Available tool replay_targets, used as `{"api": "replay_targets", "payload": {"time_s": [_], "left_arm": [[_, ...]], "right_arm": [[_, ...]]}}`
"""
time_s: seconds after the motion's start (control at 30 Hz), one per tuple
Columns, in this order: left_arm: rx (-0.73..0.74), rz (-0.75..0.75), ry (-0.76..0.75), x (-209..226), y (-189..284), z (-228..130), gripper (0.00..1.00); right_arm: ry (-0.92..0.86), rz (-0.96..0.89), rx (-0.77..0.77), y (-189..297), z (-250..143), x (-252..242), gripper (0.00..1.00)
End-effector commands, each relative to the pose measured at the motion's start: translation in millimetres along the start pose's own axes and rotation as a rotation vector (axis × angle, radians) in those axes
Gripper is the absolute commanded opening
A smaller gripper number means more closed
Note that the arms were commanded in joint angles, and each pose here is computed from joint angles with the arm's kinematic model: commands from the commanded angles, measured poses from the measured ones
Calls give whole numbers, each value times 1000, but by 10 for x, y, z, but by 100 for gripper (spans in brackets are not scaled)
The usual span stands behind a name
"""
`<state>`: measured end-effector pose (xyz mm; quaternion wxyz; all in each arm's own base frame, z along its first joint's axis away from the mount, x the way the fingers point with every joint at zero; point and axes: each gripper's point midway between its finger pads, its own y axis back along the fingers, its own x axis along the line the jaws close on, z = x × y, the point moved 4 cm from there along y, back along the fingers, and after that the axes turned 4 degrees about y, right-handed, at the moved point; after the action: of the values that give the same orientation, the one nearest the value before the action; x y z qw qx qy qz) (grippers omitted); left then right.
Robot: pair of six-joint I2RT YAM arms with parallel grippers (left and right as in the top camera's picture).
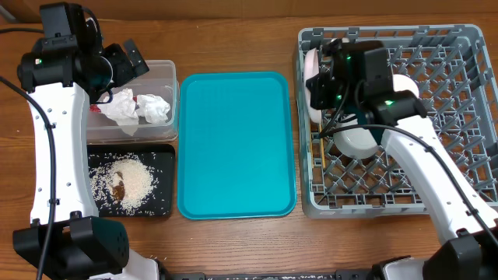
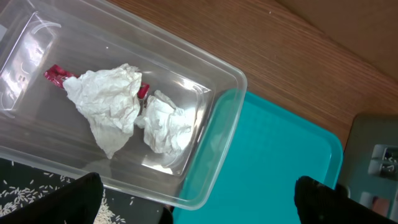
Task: Sort waste into correct bins and load items into the dishwasher
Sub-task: 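Stand the pink plate upright in the rack slots and release it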
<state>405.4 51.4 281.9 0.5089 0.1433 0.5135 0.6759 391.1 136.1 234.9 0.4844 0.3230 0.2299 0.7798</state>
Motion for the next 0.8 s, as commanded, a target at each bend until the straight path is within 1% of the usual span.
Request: {"api": "replay_targets", "payload": {"time_s": [0.0,0.3,0.77], "left_arm": [[-20,2,-12,-36,32,45,100],[-20,2,-12,-36,32,45,100],[-20,2,-12,-36,32,46,100]], "right_arm": [[5,-102,-140,372,354,-208,4],[-37,-149,-155,445,381,-462,4],[-73,-127,-45,418,148,-453,4]]}}
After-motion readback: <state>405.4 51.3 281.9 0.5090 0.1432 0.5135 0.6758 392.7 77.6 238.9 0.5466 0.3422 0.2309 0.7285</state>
